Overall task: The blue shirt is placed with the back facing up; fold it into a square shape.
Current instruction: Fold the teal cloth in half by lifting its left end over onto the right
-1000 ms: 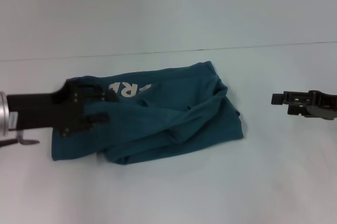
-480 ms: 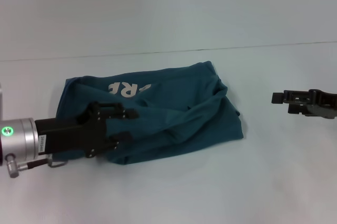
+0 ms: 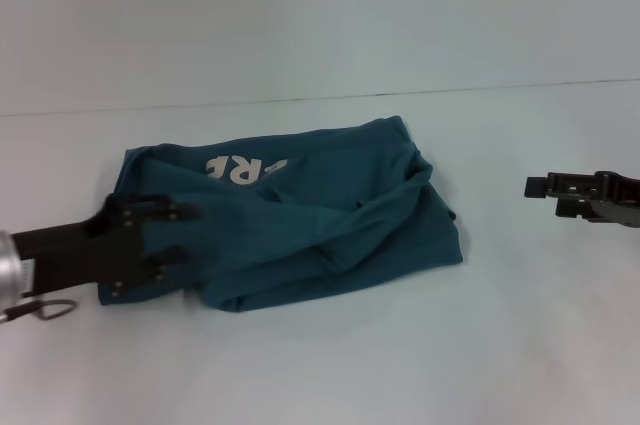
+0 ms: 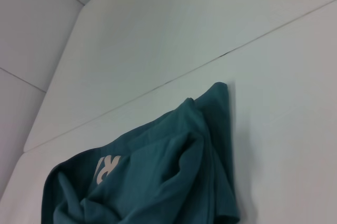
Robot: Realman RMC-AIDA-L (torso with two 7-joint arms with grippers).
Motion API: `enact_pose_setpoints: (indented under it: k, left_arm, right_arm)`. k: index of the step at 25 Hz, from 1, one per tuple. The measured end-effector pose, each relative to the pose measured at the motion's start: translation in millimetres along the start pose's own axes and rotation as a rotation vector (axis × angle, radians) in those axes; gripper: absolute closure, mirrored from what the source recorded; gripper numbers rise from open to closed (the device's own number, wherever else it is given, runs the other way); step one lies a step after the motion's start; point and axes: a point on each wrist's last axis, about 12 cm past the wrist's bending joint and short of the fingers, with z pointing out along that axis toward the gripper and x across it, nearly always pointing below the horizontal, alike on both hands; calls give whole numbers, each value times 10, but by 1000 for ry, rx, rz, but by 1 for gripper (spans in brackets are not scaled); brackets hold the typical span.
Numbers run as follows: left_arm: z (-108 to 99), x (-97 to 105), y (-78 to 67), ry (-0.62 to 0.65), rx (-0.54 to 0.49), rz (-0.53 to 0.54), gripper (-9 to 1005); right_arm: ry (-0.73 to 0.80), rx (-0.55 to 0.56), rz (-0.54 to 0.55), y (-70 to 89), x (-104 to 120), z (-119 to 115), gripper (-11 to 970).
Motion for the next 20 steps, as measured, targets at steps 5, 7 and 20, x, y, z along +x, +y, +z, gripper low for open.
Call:
enact_pose_setpoints:
  k: [5, 7, 20]
  left_arm:
    - [-226, -62, 107, -62, -29, -11, 459]
    - [-306, -91, 162, -86, -47, -20, 459]
    - [-519, -256, 324, -168, -208, 123, 460]
  right_arm:
    - [-3, 3, 3, -6, -7, -8, 75]
    - [-5, 5, 2, -9, -12, -9, 75]
    - [-12, 17, -6, -2, -37, 27, 77]
